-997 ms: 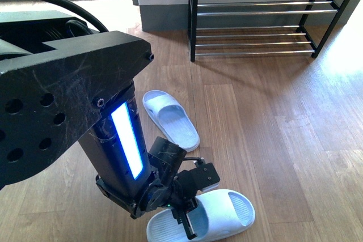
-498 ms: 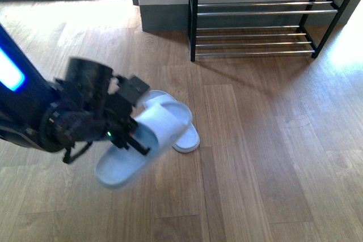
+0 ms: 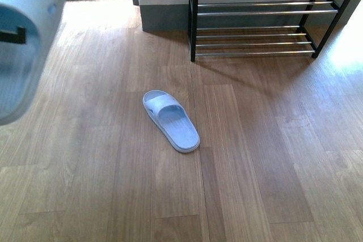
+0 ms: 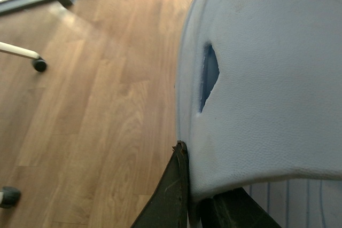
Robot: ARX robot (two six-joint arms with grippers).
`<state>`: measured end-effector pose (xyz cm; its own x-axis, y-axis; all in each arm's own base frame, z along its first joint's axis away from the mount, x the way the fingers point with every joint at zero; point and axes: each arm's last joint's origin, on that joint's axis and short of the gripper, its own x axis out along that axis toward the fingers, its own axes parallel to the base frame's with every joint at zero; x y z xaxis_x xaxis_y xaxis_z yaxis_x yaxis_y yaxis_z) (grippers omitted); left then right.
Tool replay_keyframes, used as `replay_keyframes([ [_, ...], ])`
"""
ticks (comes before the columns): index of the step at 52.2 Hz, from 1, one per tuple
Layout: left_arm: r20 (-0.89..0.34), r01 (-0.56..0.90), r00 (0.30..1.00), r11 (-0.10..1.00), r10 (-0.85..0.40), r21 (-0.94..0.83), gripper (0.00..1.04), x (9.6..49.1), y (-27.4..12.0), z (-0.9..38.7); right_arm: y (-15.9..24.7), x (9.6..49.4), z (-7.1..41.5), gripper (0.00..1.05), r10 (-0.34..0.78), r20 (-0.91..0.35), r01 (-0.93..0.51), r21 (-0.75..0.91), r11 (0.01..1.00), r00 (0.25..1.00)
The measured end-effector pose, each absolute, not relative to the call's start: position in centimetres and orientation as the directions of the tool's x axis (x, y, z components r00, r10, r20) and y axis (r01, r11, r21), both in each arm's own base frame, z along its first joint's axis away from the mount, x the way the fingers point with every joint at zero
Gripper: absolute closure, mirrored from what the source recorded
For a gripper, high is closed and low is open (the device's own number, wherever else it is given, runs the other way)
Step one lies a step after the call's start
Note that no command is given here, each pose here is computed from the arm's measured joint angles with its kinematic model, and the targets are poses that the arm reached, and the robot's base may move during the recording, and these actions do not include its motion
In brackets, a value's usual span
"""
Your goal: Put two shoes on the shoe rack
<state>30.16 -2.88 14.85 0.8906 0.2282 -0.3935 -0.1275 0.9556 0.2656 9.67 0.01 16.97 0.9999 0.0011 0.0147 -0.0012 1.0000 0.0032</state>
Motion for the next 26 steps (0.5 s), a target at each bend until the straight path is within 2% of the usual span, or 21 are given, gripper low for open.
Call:
replay_keyframes([
  [9,-0.295,-0.204,0.918,0.954,0.264,0.218,1.03,23.8,-2.8,18.5,0.0,9.7,17.0,0.09,0.002,0.015,-0.002,0.003,1.000,1.000],
  [13,-0.298,-0.232,0.909,0.947,0.293,0.221,1.03,21.2,-2.7,19.0,0.0,9.7,17.0,0.09,0.002,0.015,-0.002,0.003,1.000,1.000],
  [20,-0.228,-0.320,0.901,0.920,0.370,0.227,1.03,16.8,-1.9,20.1,0.0,9.7,17.0,0.09,0.002,0.015,-0.002,0.003,1.000,1.000],
  [26,-0.192,-0.420,0.866,0.879,0.462,0.224,1.03,13.2,-0.4,20.2,0.0,9.7,17.0,0.09,0.002,0.015,-0.002,0.003,1.000,1.000],
])
